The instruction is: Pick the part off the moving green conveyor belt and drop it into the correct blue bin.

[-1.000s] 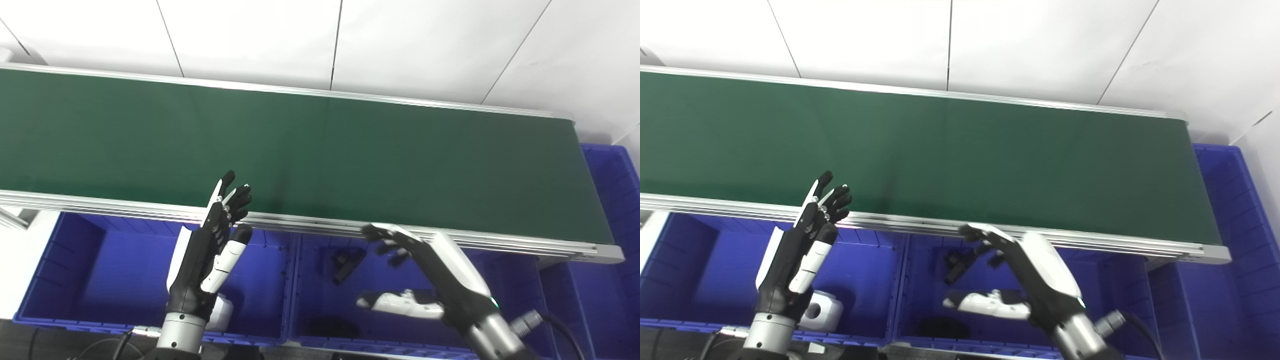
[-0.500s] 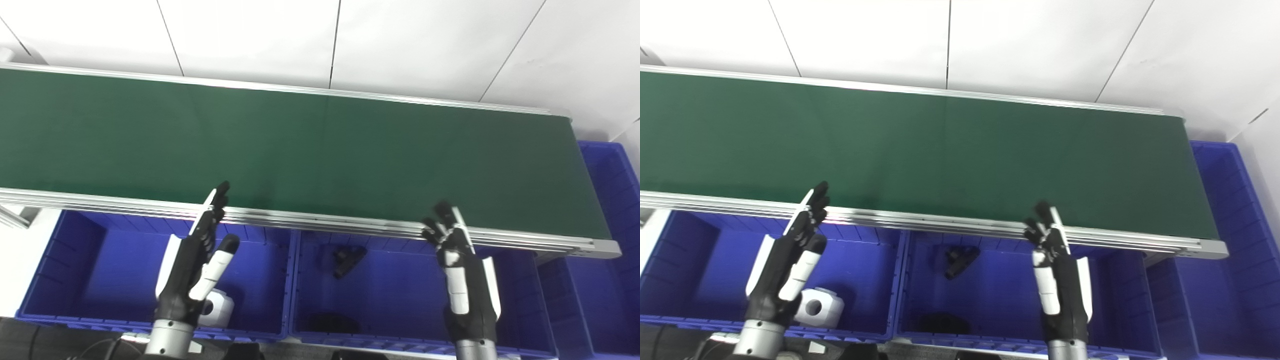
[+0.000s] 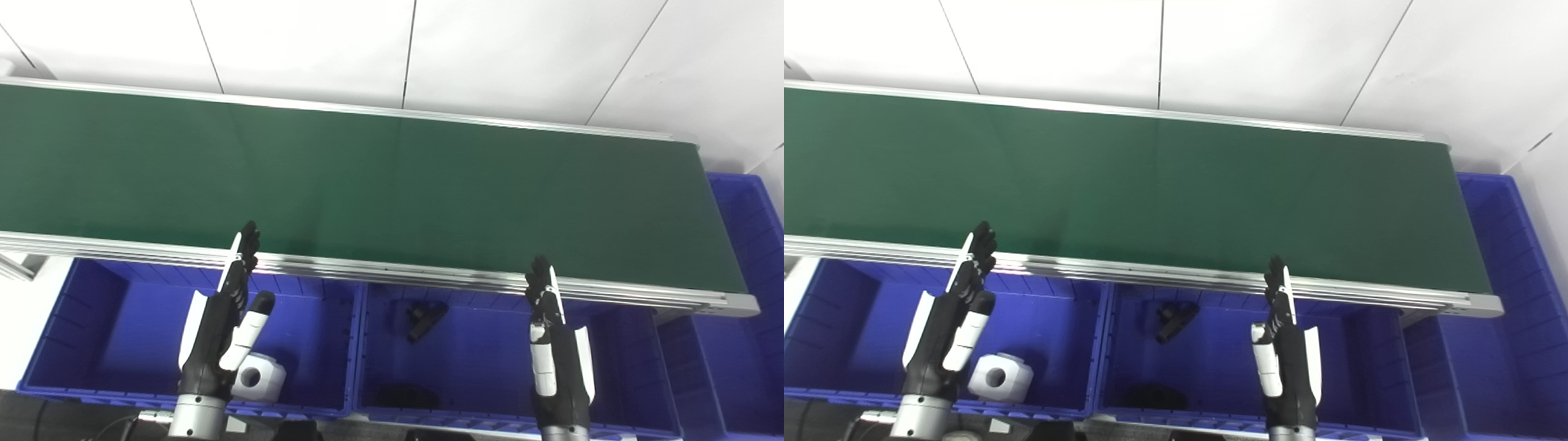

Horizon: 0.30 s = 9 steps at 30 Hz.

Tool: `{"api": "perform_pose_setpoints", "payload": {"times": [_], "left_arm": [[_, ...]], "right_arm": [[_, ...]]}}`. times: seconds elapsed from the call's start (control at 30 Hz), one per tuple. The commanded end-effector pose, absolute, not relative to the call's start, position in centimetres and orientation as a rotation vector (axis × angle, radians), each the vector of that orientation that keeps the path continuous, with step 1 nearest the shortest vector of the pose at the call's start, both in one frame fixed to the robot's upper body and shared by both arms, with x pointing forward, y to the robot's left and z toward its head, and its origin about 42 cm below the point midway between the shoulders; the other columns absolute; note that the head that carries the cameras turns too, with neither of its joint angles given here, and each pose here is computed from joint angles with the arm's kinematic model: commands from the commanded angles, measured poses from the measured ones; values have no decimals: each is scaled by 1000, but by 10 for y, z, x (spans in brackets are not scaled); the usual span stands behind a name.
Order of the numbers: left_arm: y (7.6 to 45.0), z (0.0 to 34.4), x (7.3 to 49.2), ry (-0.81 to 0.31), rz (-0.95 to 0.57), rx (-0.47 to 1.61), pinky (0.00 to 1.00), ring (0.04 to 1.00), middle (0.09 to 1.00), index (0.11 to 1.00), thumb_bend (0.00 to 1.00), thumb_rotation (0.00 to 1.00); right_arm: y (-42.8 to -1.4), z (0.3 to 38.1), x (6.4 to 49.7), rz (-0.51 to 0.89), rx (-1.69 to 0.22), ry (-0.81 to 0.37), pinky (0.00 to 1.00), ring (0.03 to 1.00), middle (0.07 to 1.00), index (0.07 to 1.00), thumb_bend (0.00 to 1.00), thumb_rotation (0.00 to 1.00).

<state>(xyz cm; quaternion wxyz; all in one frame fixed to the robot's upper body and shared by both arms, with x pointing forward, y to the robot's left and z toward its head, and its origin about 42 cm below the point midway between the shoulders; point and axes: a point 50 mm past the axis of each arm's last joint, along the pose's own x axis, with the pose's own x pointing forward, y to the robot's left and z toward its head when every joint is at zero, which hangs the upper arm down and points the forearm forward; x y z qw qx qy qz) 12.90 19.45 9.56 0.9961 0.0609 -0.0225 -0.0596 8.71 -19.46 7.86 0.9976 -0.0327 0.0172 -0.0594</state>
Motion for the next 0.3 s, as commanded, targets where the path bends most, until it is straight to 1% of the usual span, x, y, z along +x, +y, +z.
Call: {"api": "perform_pose_setpoints", "payload": {"times": [0.0, 0.27], "left_arm": [[192, 105, 131, -113, -106, 108, 1000, 1000, 1000, 1000, 717, 936], [192, 107, 131, -117, -110, 109, 1000, 1000, 1000, 1000, 700, 943]], "right_arm": [[-195, 87, 86, -121, -69, -51, 994, 991, 1000, 1000, 792, 1000], [-194, 88, 88, -106, -72, -59, 994, 993, 1000, 1000, 759, 982]]}}
